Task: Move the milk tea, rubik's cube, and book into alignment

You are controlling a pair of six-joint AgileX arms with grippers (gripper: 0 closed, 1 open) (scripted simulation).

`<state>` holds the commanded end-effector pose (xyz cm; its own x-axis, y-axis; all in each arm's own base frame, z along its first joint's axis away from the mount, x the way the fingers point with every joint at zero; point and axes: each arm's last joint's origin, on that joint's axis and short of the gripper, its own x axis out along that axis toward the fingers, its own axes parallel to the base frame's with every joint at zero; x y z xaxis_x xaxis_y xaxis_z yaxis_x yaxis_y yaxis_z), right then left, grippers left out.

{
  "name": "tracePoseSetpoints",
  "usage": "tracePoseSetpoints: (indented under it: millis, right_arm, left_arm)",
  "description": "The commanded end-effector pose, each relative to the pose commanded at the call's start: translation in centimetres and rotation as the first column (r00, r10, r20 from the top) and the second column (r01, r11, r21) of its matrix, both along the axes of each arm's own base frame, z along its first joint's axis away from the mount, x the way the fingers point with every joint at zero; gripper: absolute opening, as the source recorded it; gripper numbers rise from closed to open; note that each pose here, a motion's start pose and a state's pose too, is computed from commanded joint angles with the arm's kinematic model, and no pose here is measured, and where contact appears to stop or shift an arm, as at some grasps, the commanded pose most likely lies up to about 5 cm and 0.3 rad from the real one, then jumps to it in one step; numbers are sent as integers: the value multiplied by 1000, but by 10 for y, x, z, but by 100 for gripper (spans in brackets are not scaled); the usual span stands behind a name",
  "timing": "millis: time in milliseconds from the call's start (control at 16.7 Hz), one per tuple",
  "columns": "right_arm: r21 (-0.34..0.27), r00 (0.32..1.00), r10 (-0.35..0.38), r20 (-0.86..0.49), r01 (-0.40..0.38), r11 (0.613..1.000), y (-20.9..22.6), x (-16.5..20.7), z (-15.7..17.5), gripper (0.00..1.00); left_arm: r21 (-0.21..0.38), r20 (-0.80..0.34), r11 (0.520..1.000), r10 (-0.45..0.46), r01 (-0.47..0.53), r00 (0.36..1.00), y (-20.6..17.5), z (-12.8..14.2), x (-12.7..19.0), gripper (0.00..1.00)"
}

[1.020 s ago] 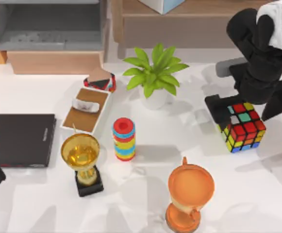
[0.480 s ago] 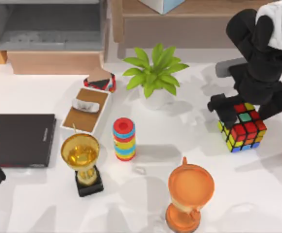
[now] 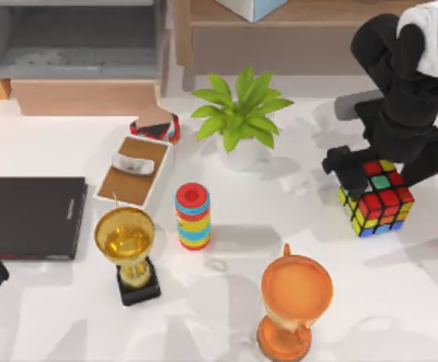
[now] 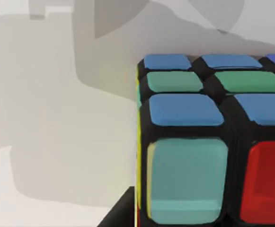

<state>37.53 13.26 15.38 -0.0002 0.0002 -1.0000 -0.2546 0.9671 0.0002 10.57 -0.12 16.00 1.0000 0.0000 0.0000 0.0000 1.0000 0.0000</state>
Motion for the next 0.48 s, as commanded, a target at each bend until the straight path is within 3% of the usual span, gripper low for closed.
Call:
tracePoseSetpoints:
  millis: [480]
  right_arm:
    - [-1, 1000, -3, -1, 3, 1000, -1, 1, 15, 0]
  left_arm:
    - [0, 0, 1000, 0, 0, 1000, 0, 0, 0, 100]
